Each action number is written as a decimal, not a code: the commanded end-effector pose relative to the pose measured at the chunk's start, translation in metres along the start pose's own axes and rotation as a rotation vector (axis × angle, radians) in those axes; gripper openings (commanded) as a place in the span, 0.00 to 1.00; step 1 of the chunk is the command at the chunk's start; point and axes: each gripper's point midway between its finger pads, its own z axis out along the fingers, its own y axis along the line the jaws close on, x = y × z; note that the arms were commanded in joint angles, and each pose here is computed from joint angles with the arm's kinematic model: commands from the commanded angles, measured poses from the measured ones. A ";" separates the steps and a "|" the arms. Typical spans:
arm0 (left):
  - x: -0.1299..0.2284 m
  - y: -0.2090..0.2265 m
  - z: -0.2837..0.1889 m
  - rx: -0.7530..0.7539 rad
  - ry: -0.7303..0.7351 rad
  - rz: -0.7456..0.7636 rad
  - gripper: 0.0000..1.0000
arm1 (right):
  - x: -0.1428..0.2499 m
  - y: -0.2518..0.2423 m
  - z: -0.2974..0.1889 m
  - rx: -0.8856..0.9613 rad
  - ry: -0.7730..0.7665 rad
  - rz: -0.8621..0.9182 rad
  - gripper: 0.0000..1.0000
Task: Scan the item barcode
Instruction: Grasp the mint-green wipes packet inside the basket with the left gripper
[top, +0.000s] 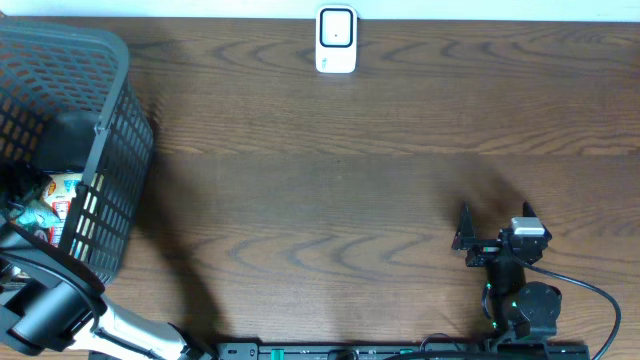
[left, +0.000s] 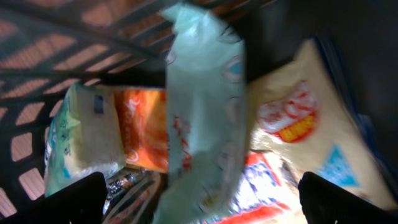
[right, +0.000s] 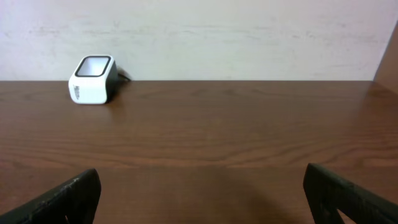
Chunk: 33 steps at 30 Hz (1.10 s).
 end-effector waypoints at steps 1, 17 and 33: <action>0.004 0.006 0.013 -0.046 -0.001 -0.047 0.98 | 0.001 -0.002 0.000 0.006 0.001 0.011 0.99; -0.014 -0.017 0.016 0.085 -0.073 -0.054 0.83 | 0.001 -0.002 0.000 0.006 0.001 0.011 0.99; 0.000 -0.018 0.037 0.086 -0.053 -0.049 0.62 | 0.001 -0.002 0.000 0.006 0.001 0.011 0.99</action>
